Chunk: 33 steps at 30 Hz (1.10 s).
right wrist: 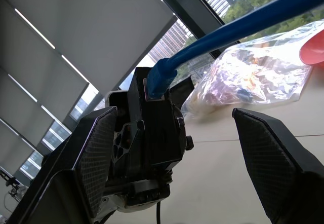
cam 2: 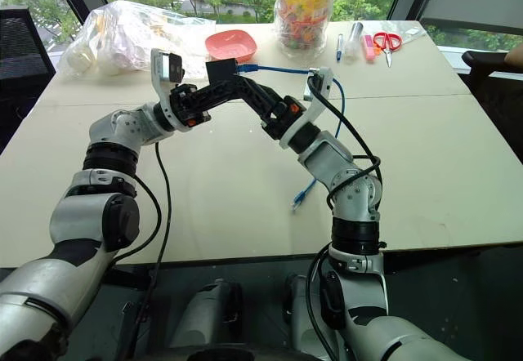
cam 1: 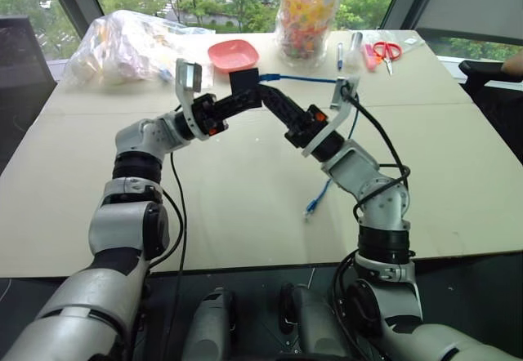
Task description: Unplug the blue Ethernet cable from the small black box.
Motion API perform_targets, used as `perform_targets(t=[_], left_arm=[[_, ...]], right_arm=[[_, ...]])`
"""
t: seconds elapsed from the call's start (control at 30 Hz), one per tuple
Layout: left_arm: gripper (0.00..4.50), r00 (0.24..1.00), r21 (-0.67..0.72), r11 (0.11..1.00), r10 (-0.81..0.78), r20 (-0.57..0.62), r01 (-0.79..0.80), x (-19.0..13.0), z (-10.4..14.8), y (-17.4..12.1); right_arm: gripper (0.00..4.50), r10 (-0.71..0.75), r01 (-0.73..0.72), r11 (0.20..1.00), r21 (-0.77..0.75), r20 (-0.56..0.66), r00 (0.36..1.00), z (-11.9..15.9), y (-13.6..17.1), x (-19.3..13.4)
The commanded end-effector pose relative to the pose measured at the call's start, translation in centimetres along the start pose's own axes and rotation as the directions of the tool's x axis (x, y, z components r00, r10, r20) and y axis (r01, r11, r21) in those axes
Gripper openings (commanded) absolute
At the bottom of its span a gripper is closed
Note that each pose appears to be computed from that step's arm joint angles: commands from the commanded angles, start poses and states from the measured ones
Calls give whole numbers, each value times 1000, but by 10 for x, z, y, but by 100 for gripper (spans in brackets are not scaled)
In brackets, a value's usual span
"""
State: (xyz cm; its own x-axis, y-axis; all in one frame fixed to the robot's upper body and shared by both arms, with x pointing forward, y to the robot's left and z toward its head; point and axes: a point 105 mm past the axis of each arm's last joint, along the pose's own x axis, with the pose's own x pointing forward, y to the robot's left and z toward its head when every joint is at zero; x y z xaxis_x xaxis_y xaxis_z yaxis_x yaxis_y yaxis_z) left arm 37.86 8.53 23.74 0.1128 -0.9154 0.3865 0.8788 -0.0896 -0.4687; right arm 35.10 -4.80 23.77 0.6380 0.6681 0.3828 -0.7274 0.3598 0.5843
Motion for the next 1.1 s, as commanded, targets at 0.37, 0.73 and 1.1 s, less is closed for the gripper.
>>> perform_targets(t=[0.37, 0.73, 1.1], left_arm=[[54, 999, 20, 999, -38, 2, 38, 3, 2, -10], [54, 999, 10, 999, -45, -15, 45, 5, -2, -11], [54, 999, 41, 999, 14, 30, -15, -9, 11, -9]], right_arm=[[378, 58, -58, 998, -11, 67, 996, 18, 15, 7], [4, 66, -66, 998, -9, 54, 996, 13, 16, 13], [4, -6, 5, 1000, 10, 89, 996, 27, -4, 4]])
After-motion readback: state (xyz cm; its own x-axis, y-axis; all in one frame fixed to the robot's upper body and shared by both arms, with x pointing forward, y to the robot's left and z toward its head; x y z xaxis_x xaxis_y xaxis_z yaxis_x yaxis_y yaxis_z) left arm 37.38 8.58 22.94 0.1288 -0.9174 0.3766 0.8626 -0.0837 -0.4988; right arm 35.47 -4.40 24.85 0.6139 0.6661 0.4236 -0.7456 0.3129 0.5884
